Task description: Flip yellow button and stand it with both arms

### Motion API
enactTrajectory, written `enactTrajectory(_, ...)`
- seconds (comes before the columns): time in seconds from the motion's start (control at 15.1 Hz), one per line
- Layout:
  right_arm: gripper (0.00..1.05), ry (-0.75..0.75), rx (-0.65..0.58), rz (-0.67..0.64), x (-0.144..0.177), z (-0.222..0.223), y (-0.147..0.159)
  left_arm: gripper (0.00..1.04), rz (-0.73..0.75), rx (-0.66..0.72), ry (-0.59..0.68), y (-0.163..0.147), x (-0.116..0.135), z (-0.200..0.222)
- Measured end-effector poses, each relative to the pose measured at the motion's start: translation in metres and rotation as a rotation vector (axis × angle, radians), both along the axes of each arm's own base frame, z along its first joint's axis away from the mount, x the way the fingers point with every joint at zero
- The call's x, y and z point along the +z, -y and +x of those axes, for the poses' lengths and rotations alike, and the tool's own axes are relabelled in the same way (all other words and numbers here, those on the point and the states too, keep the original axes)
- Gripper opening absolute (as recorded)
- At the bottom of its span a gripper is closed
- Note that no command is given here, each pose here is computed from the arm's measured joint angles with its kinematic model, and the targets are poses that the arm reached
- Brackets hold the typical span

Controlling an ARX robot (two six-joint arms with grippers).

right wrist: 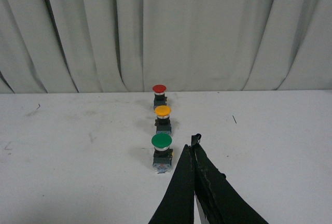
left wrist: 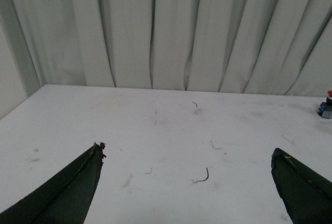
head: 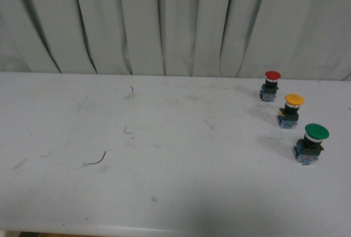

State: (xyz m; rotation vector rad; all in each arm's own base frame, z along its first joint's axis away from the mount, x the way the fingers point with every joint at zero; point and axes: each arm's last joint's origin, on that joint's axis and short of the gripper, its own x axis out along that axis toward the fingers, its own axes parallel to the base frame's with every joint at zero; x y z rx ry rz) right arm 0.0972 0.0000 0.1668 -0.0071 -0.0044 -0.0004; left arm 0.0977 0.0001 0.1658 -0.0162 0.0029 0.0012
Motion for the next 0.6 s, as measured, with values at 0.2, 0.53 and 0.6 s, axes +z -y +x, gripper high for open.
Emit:
enactTrajectory(0.2, 0.15, 0.0, 0.0, 0.0, 0.0, 0.0, 0.0, 0.98, 0.0, 0.0, 0.0, 0.0, 0.0, 0.0)
enactTrajectory(0.53, 0.79, 0.0, 0.0, 0.0, 0.0, 0.0, 0.0, 0.98, 0.0, 0.0, 0.0, 0.0, 0.0, 0.0)
enactTrajectory(0.6, 0.92, 0.0, 0.0, 0.0, 0.0, 0.0, 0.0, 0.98, 0.0, 0.0, 0.0, 0.0, 0.0, 0.0)
